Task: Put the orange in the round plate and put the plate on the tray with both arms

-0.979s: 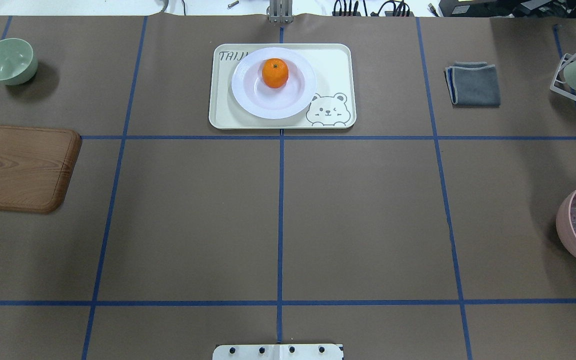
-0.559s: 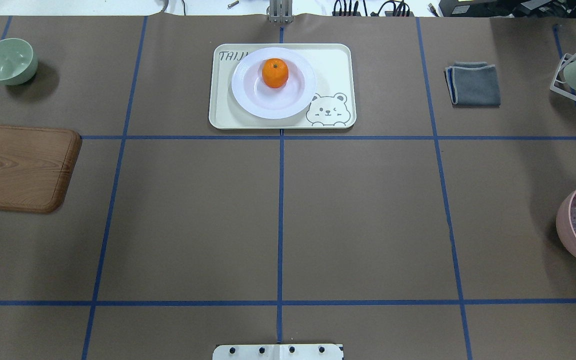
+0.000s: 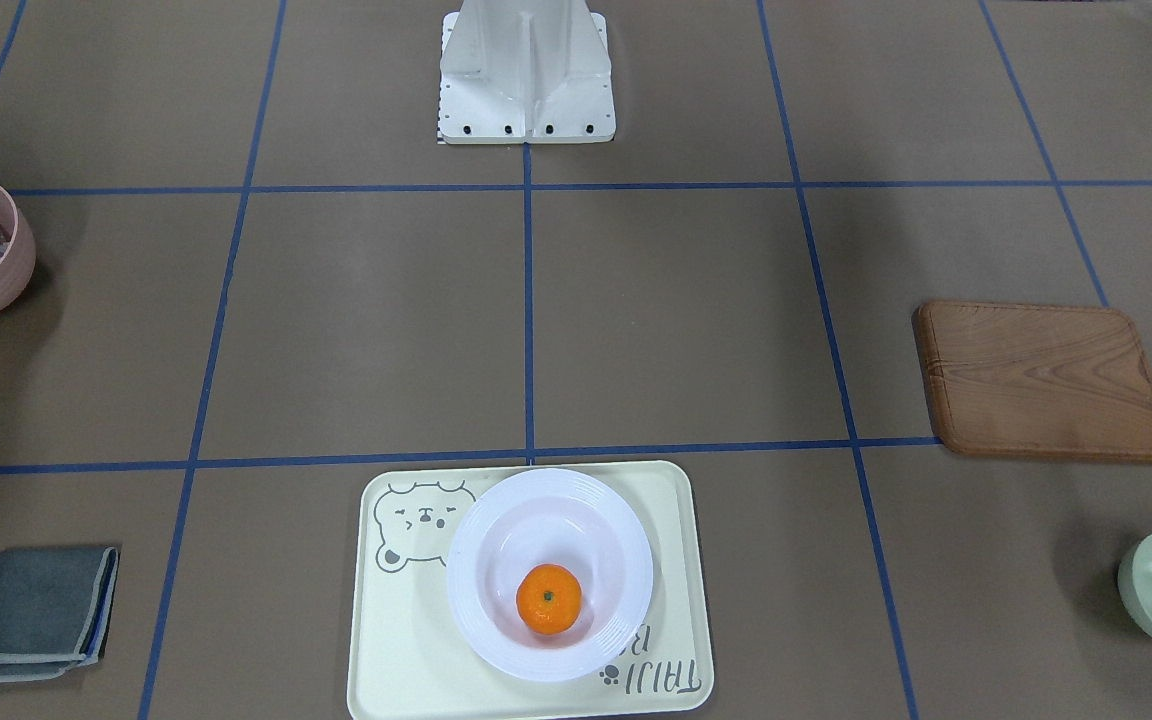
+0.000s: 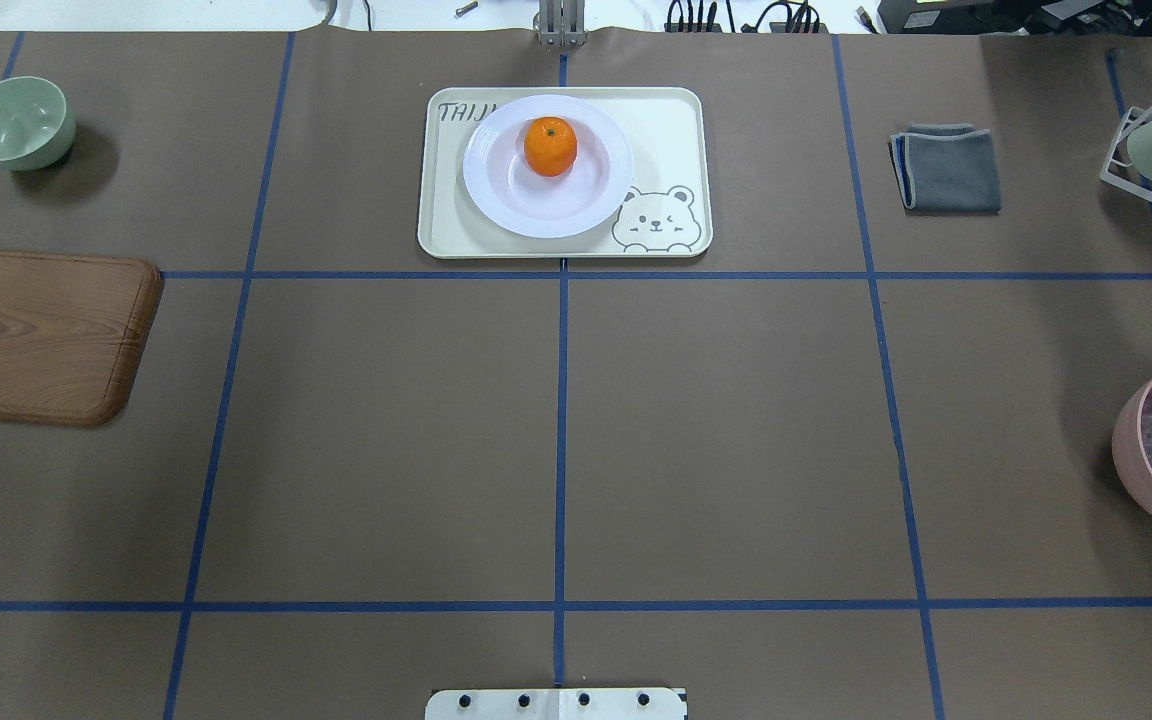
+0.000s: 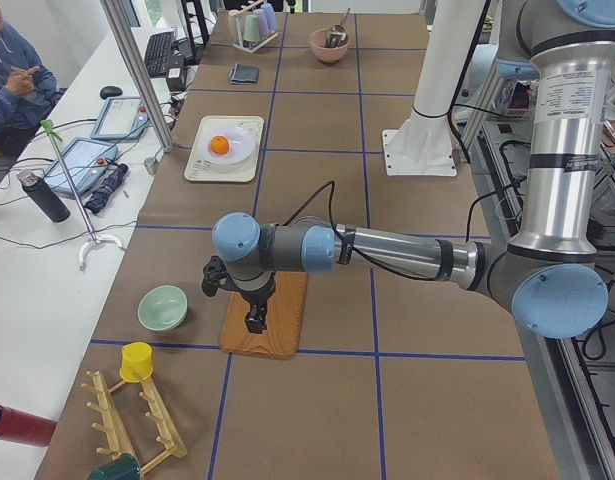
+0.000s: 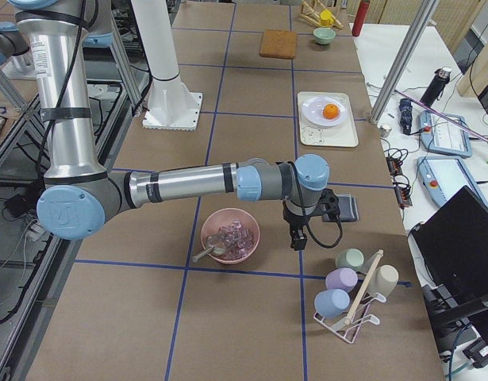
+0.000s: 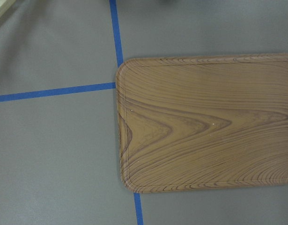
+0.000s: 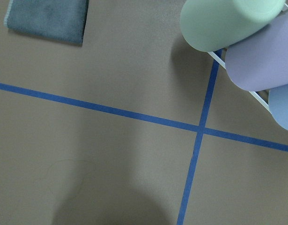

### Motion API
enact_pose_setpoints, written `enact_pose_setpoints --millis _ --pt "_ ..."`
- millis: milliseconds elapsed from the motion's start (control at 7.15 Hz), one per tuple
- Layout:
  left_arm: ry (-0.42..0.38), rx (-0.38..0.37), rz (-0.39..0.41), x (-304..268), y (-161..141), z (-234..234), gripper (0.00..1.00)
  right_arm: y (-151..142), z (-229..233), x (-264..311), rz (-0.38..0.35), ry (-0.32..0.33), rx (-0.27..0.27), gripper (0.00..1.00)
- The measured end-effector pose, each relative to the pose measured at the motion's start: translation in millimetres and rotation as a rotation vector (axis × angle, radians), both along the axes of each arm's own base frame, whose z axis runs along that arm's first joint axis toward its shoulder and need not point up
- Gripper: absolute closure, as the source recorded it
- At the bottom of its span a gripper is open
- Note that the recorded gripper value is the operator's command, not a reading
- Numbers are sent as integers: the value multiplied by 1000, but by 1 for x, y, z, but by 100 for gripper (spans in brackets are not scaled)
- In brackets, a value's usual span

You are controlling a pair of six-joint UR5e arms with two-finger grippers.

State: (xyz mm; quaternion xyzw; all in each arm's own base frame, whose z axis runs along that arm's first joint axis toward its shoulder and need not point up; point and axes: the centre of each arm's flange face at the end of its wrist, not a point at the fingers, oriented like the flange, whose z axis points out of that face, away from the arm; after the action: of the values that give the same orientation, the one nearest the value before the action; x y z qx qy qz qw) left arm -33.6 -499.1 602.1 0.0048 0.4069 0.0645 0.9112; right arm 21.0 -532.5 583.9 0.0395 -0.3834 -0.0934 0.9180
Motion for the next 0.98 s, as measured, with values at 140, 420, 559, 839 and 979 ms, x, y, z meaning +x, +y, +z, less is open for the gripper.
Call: enact_pose_setpoints --millis 140,420,559,839,979 --pt "-1 0 1 0 0 0 2 0 0 0 1 0 0 0" --pt "-1 0 2 0 -1 0 2 0 1 1 1 0 -2 0" --pt "-2 -2 1 1 -2 0 2 0 1 1 1 -1 -2 0" --pt "-6 -4 1 1 -4 0 2 0 0 1 2 -2 -1 0" --pt "-7 -5 0 0 -4 0 2 -1 0 1 1 -2 0 0"
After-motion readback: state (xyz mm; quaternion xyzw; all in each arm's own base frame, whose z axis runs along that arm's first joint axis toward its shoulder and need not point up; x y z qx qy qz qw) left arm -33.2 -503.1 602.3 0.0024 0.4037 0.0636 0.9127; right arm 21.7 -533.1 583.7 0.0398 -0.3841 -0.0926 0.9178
